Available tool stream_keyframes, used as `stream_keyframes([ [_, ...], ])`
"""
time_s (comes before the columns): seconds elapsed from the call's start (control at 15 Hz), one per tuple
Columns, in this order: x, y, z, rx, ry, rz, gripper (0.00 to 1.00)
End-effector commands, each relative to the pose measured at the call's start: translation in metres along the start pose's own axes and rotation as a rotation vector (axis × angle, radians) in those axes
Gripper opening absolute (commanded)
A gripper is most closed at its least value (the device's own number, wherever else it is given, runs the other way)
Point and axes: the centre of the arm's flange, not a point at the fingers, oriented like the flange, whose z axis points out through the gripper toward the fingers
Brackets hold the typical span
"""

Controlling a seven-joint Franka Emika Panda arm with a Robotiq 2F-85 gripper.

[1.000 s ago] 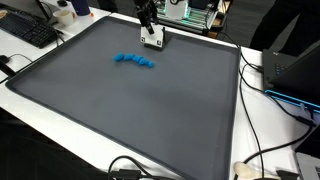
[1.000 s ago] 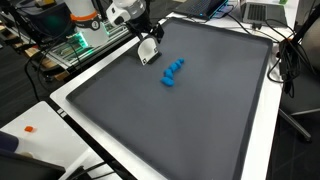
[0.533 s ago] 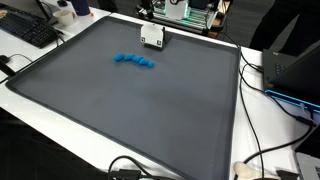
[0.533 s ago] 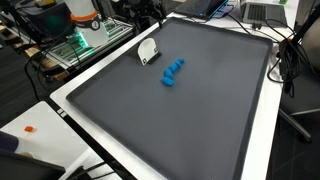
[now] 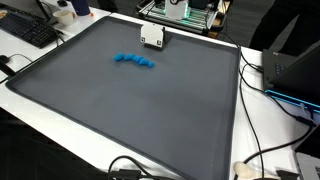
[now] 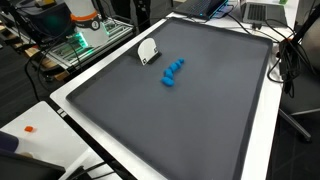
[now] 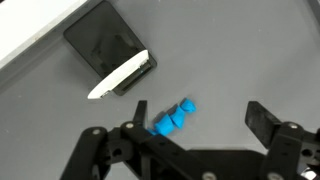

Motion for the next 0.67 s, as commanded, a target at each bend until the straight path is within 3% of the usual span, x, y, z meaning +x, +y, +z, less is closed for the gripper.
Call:
stream_keyframes([
  [0.0,0.008,-0.016,-0.007,-0.063,0.002,-0.191,1.0],
  [0.33,0.014,-0.028,-0.009,-0.126,0.044,-0.391,1.0],
  [0.6,0.013,-0.028,-0.011,-0.113,0.047,-0.389,1.0],
])
